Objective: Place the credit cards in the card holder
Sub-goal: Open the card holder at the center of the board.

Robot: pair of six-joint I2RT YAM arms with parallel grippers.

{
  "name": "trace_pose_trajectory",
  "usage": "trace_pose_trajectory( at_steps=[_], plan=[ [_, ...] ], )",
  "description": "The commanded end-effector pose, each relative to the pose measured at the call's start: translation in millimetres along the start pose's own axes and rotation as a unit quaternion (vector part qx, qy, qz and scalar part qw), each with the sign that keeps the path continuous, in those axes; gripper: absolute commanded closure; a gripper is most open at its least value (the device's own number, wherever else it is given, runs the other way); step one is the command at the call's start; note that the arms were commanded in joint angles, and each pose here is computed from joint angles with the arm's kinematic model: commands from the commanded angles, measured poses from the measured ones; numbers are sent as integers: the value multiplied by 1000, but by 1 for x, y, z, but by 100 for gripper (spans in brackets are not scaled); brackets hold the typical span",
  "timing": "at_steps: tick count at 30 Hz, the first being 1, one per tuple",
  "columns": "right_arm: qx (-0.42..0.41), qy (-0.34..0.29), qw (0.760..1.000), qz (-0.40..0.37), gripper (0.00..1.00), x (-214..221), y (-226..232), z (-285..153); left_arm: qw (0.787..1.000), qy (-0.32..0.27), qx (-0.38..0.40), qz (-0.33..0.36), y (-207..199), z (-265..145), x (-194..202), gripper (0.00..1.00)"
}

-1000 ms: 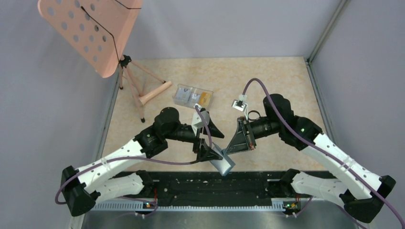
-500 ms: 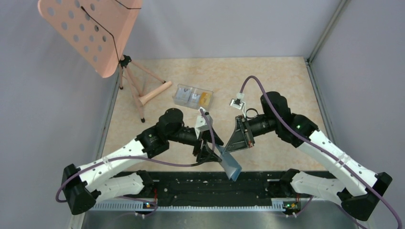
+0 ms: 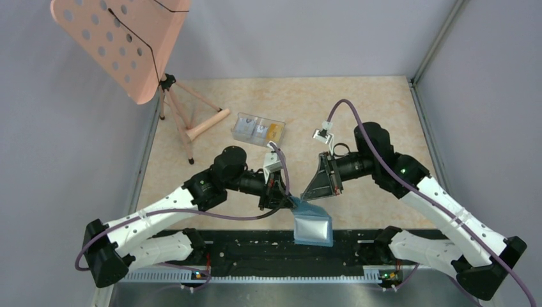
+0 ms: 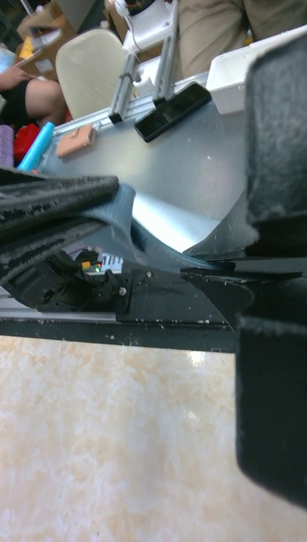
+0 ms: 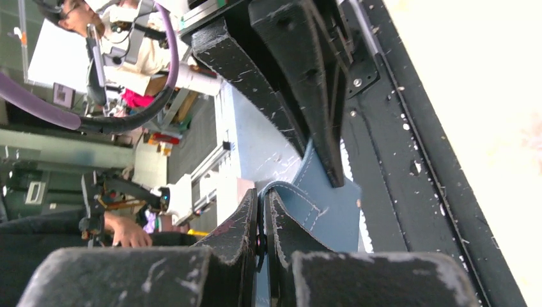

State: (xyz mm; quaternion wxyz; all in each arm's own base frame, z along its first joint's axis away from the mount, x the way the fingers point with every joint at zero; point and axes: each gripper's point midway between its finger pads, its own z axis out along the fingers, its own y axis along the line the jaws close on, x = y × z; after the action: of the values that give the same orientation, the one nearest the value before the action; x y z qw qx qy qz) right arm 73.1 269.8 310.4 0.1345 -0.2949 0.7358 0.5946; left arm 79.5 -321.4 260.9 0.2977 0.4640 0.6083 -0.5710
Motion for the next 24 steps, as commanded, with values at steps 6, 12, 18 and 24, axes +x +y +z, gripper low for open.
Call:
trace_pose_trajectory(
  at_steps=[6, 12, 18, 24],
  plan=[
    [91, -73, 993, -13, 87, -17, -28, -11, 998, -54, -15, -35, -4, -1, -23, 100],
    [155, -103, 982, -39, 34, -21, -34, -31, 993, -26, -49, -108, 6, -3, -12, 100],
    [140, -69, 986, -52, 21, -3, -31, -31, 992, 0, -22, -128, 0, 1, -10, 100],
    [97, -28, 994, -40, 22, 13, -32, -20, 993, -2, -3, -114, -6, 1, -20, 100]
  ],
)
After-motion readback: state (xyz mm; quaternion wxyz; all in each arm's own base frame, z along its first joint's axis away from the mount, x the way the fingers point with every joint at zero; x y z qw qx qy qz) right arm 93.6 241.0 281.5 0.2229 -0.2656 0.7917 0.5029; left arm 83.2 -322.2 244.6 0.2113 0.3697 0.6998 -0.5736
